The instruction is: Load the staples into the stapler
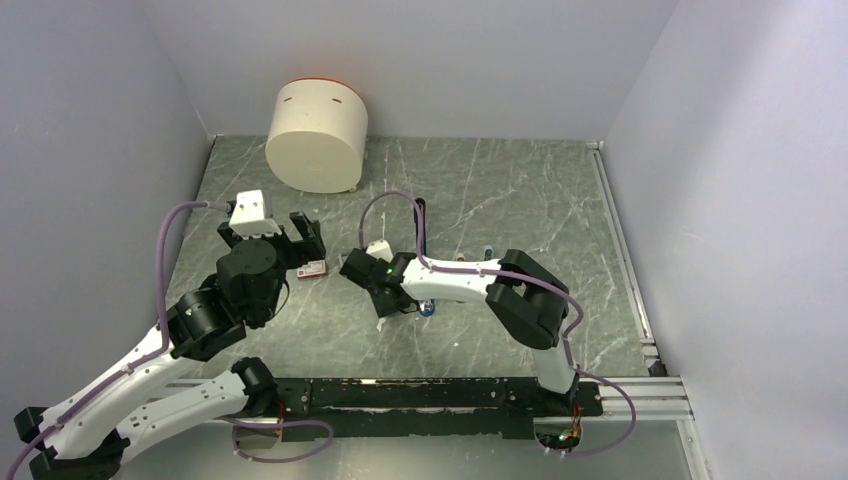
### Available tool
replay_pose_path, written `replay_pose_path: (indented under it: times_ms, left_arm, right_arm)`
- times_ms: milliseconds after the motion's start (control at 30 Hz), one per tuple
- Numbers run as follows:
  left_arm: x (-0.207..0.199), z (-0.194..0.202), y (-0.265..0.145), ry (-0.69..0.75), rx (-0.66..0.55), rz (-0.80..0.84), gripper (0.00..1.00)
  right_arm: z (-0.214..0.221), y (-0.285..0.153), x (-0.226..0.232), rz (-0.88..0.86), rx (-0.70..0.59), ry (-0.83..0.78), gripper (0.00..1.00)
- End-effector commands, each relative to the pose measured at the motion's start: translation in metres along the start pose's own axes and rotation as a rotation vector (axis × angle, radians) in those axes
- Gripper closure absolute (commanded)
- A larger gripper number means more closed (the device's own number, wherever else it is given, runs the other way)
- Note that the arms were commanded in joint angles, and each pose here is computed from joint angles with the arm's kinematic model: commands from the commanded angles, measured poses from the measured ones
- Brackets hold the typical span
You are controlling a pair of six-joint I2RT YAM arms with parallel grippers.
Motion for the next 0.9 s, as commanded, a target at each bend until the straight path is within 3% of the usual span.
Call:
replay_pose_path:
  times_ms: [0,633,867]
  left_arm:
    - [0.002,0.002,0.001,-0.010,-0.003,-0.013,0.03]
    - [0.001,0.001,0.001,-0.011,-0.002,-0.010,0.03]
    - [0.001,0.001,0.001,-0.009,-0.001,-0.013,0.03]
  right_arm:
    - [0.000,0.007,0.003,0.001,0.014,-0.032,0.69]
    - [0.000,0.016,-0.005,0.010,0.027,-0.035,0.74]
    - [-0.001,0.018,-0.009,0.029,0.031,-0.032,0.68]
Point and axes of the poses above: each gripper's point midway between its finger pads, its own y axis out along the fingers, its own x axis along the line the jaws close on, z = x × y, the point moved 9 cm from there along -y, back along the fingers, and after that the axes turned 6 degrees about y, right-handed, at the moved point
